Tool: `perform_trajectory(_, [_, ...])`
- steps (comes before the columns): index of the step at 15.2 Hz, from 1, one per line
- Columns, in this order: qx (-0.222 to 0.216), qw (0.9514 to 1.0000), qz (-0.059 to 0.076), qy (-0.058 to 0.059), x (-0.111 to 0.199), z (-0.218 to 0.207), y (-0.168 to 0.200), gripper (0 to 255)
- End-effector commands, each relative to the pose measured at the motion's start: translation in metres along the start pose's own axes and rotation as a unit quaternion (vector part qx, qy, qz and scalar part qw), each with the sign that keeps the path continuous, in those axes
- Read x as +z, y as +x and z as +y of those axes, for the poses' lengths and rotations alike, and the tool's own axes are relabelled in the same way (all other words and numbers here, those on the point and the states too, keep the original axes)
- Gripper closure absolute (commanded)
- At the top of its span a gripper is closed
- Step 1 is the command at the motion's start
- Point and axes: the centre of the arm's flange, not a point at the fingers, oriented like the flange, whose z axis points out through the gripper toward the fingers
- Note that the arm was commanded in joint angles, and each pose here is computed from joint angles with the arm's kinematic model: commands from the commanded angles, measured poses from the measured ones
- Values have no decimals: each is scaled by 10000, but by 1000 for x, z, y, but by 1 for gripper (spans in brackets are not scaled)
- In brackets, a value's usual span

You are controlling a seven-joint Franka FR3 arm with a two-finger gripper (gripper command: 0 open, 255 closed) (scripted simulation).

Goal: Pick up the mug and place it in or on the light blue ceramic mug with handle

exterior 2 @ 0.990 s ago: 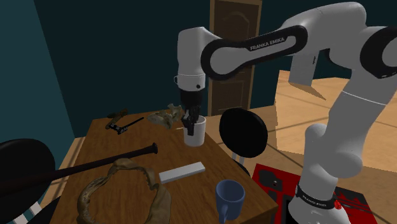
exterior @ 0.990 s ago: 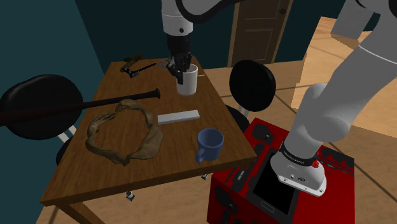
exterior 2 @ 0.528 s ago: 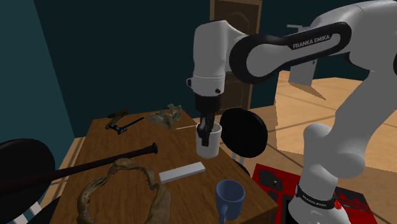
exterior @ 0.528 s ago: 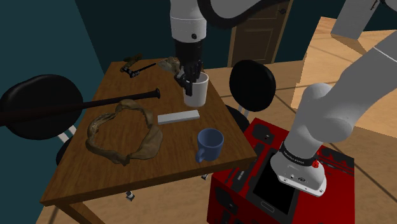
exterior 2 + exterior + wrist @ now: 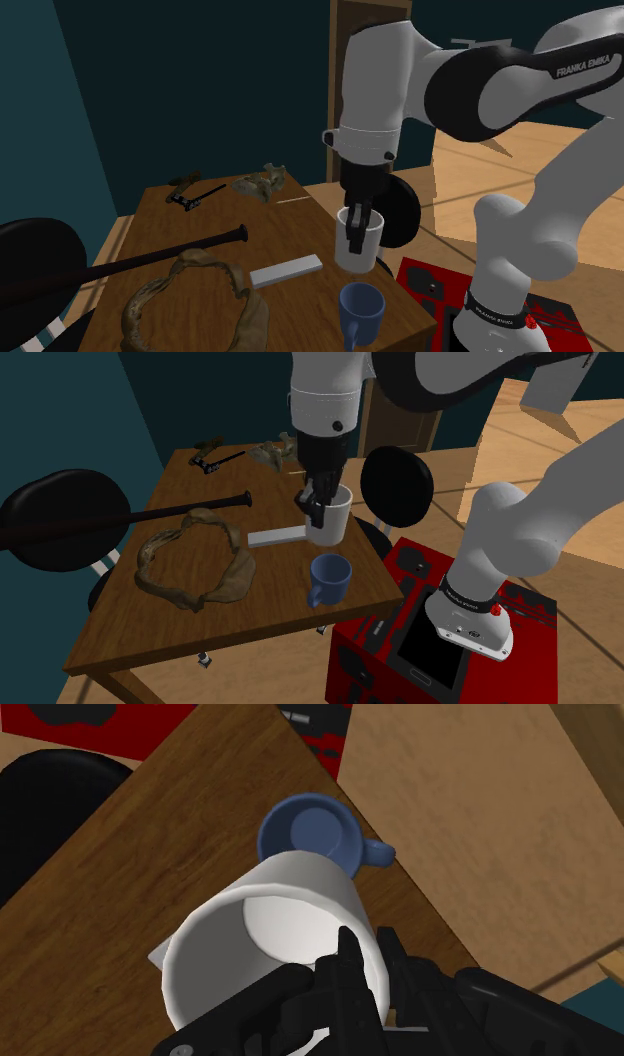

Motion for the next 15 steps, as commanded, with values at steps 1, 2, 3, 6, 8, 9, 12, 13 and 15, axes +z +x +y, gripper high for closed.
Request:
perform_trajectory(1, [4,10000,-2,-1,7,-5,-5,255])
perform_trajectory(2, [4,10000,-2,-1,12,-6,-5,255])
perform_trajectory(3, [4,10000,-2,-1,18,-6,-5,255])
perform_trajectory(6, [4,10000,-2,-1,33,-7,-5,255])
perform_trajectory(8, [4,10000,-2,-1,44,-7,-6,255])
perform_trajectory(9, [4,10000,-2,-1,49,-8,-6,255])
perform_trajectory(12, [4,10000,-2,-1,65,-8,-7,255])
perform_trajectory(13, [4,10000,-2,-1,70,-9,-7,255])
perform_trajectory(15, [4,10000,-2,-1,81,-9,-7,255])
